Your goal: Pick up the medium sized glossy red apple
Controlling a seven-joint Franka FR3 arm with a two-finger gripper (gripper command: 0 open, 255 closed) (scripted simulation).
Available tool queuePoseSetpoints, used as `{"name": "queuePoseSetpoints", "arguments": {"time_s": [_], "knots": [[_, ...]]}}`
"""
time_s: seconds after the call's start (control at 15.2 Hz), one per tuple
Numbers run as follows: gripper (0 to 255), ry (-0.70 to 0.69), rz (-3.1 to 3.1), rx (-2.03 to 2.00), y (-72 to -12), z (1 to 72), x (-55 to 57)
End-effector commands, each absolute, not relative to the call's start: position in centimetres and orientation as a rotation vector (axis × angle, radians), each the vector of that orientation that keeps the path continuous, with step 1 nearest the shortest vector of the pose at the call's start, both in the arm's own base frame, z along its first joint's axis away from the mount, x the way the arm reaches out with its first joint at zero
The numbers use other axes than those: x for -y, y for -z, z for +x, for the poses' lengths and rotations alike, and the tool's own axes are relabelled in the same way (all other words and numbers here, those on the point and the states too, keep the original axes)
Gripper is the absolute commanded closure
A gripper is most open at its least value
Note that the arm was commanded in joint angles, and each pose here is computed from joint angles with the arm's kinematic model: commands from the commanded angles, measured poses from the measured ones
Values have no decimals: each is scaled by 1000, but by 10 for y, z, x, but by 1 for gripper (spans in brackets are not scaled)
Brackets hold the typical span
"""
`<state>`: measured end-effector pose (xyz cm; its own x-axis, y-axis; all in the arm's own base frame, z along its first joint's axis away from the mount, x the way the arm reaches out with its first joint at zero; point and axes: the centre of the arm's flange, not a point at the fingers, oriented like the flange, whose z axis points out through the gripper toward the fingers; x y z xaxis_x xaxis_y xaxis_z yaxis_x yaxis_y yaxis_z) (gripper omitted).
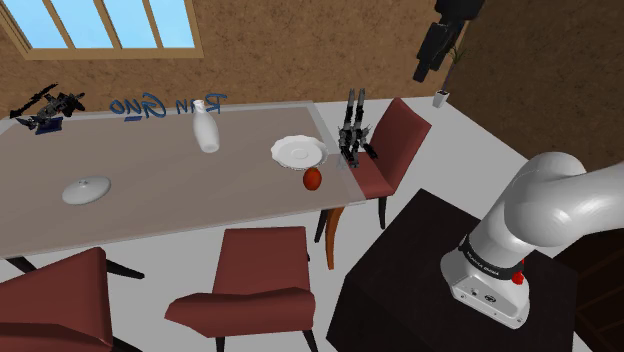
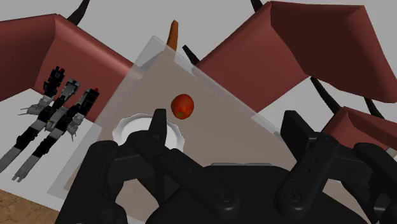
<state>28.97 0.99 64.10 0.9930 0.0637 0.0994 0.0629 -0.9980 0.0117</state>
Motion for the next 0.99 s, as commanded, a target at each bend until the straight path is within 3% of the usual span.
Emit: {"name": "queuePoseSetpoints", "arguments": {"time_s": [0.0,0.92], "knots": [[0,-156,3128,-99,-641,290,-10],[0,-105,3113,27,-495,408,-11]]}}
